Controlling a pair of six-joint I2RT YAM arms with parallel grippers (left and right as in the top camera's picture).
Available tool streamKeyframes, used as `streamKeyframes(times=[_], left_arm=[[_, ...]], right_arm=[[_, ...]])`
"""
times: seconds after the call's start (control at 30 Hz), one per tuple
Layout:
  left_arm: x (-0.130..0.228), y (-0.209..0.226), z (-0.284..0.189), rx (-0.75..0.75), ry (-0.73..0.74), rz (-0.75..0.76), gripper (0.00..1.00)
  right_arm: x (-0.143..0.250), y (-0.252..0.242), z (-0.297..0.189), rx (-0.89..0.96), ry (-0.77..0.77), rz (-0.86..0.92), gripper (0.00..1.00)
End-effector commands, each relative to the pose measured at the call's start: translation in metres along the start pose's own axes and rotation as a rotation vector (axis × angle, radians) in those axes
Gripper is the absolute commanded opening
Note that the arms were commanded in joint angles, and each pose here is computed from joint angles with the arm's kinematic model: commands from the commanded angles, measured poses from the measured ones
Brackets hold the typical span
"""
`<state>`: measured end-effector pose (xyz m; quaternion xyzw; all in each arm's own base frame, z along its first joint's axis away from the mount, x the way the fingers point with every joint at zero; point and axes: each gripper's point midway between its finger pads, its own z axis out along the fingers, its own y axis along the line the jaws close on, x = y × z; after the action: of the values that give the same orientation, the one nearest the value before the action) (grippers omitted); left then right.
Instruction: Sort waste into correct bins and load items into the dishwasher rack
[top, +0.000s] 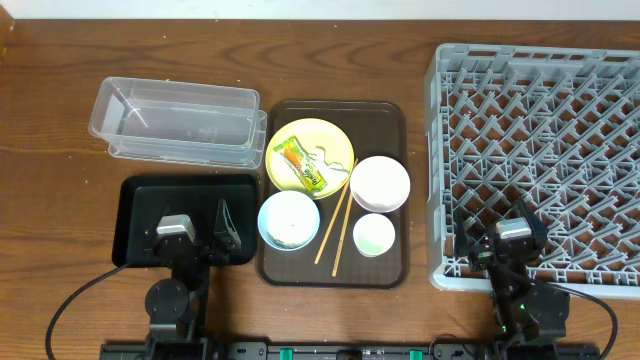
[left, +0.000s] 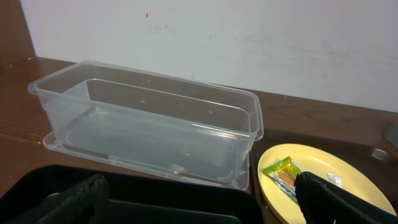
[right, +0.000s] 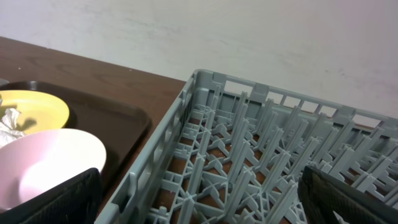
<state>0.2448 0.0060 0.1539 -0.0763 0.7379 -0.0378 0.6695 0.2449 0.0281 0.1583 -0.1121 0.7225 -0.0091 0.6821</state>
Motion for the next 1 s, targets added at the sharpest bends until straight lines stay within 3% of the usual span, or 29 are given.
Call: streamKeyframes(times=[0.0, 0.63, 0.97], left_arm=[[0.016, 0.007, 0.001, -0.033, 0.049, 0.017, 0.98], [0.016, 0.007, 0.001, -0.033, 0.049, 0.017, 0.98], [0.002, 0.005, -0.001, -0.033, 0.047, 0.017, 0.98]], right_arm=[[0.0, 0.001, 0.0, -0.007, -0.002, -0.007, 0.99], [-0.001, 0.001, 0.0, -0.005, -0.004, 0.005, 0.99], [-0.018, -0.019, -0.005, 0.095, -0.022, 0.117, 0.99]])
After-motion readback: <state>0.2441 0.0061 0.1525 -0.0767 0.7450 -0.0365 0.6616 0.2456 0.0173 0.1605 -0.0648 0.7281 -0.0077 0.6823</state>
